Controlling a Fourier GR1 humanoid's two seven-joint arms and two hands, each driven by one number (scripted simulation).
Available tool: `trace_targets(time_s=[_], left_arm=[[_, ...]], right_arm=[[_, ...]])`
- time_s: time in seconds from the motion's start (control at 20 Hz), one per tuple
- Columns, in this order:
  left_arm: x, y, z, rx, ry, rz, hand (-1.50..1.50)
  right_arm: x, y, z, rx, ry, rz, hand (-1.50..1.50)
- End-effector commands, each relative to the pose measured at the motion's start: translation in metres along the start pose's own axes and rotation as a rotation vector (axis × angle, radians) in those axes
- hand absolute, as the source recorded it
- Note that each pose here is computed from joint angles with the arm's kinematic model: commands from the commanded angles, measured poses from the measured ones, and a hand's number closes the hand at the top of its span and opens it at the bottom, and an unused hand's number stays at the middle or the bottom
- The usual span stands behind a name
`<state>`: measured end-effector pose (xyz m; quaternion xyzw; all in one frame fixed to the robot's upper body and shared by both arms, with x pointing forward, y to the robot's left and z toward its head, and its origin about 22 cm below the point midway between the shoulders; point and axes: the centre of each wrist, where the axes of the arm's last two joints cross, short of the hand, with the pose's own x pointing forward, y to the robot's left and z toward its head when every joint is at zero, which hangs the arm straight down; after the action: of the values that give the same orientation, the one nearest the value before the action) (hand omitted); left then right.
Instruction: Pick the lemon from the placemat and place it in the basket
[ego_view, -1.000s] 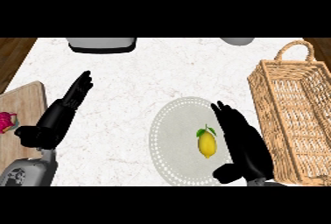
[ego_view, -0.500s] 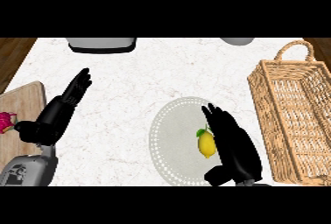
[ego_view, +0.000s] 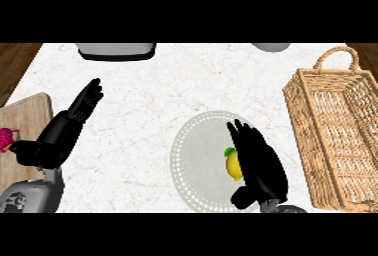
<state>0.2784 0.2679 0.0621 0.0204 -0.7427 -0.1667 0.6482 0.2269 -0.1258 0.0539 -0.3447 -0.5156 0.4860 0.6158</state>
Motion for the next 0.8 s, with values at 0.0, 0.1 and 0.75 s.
trace_targets(time_s=[0.0, 0.1, 0.75], left_arm=[[-0.008, -0.007, 0.006, 0.002, 0.000, 0.010, 0.00], [-0.009, 0.002, 0.002, 0.006, 0.011, -0.005, 0.00], [-0.002, -0.002, -0.014, 0.015, 0.005, 0.005, 0.00]], right_arm=[[-0.008, 0.016, -0.009, 0.026, 0.011, 0.011, -1.50], [-0.006, 0.010, -0.025, 0.003, 0.003, 0.009, -1.50], [-0.029, 0.037, -0.050, 0.060, 0.087, 0.035, -1.50]])
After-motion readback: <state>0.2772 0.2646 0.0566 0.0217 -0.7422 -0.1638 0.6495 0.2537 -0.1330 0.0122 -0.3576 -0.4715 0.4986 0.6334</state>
